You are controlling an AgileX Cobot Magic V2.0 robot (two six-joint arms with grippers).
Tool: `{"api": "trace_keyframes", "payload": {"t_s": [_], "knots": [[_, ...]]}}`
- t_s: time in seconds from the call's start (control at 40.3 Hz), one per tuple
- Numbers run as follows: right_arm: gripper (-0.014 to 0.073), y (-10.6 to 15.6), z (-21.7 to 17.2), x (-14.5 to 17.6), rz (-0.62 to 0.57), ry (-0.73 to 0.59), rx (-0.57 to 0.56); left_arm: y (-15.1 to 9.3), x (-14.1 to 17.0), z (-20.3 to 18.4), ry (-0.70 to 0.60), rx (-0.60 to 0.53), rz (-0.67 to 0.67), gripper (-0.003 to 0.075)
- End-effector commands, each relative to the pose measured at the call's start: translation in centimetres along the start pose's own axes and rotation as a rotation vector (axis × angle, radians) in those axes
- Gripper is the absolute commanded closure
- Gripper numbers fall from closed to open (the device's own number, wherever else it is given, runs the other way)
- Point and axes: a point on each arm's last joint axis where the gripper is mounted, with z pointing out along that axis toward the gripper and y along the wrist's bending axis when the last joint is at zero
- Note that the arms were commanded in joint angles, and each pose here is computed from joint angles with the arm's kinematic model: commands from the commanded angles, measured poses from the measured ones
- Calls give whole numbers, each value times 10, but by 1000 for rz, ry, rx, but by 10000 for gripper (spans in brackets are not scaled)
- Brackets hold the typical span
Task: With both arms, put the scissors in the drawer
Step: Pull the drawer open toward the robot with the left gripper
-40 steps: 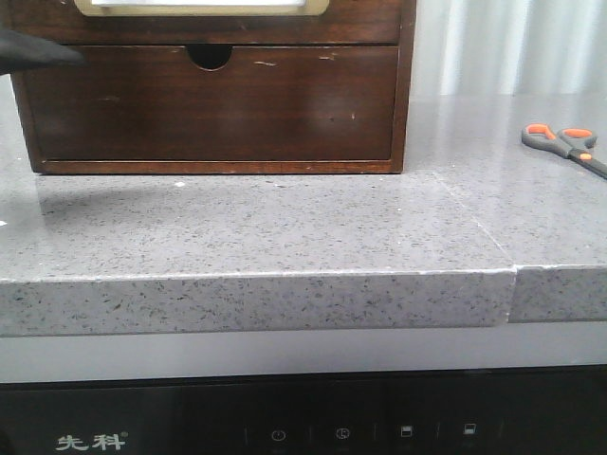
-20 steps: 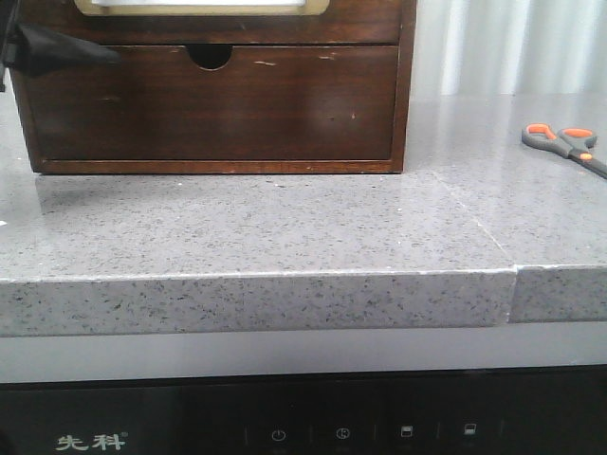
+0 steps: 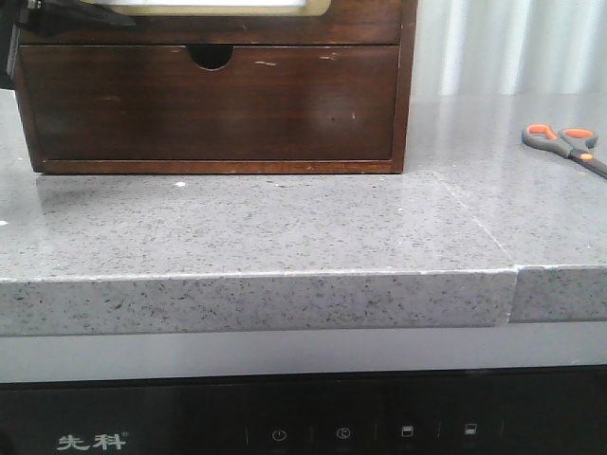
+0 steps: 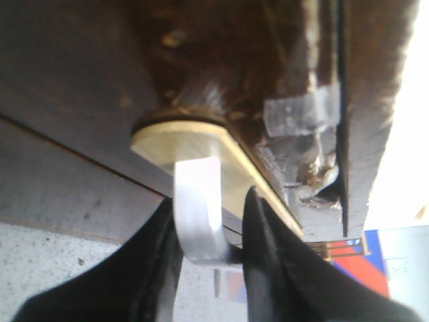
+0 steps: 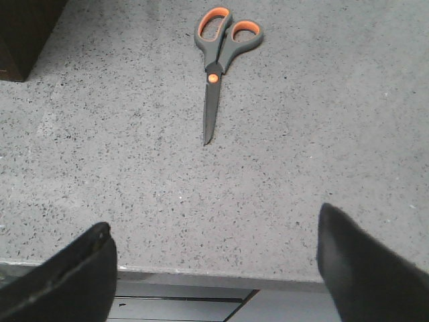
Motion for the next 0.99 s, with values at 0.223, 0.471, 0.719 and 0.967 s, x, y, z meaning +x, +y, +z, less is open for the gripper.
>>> {"api": "trace_keyframes", "payload": {"t_s": [0.223,0.471,0.719,0.967], "knots": [[-30,-2,-5,-13,-20,-72,12,-30,11,-14,50,167,88,701],[-29,-2,-4,-13,-20,-67,12,-22,56,-53,58,154,144,701],[-29,-2,-4,-13,-20,-67,12,-12,106,-96,57,169,173,701],[-29,-2,-4,-13,-20,-66,12,-7,128,-117,26,171,198,669]]}}
